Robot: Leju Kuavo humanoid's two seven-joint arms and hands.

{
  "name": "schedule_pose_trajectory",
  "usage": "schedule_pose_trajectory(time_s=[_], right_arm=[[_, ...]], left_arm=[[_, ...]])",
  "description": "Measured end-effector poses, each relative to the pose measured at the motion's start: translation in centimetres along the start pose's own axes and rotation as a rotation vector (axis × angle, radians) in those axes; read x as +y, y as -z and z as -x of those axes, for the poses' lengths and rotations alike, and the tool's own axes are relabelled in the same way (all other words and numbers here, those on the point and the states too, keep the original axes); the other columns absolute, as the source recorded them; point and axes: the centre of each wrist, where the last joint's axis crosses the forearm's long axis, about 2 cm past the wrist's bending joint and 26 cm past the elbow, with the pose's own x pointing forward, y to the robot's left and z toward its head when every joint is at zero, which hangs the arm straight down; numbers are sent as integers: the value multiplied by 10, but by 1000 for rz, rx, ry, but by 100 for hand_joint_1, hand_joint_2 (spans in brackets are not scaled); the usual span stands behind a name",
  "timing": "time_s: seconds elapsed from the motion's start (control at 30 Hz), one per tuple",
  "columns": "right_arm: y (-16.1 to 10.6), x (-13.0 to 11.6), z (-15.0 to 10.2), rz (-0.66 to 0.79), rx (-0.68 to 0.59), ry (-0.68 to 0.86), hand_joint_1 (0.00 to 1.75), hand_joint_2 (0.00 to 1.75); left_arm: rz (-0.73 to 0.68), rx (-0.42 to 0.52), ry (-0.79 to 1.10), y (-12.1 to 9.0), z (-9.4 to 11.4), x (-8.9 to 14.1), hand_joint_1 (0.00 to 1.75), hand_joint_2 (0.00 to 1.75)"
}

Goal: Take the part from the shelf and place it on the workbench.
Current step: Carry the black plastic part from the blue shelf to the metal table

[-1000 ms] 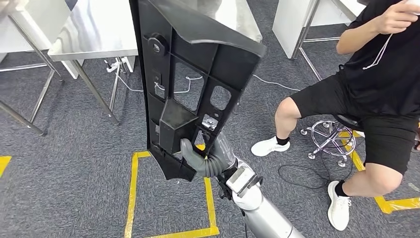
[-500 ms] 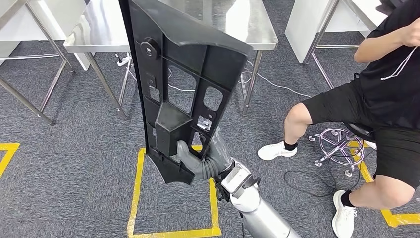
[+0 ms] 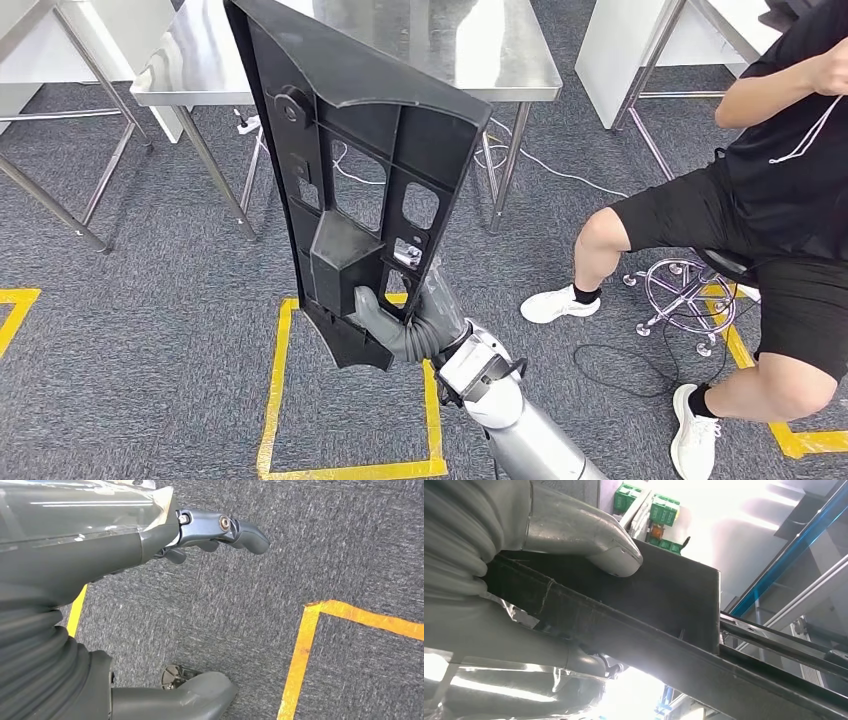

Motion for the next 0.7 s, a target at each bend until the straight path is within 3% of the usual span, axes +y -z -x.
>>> schedule_pose_trajectory(time_s=[0.7], right_arm=[[-2,0,3,-4,12,0,175,175]], left_arm=[[-14,3,1,0,0,0,0,175]])
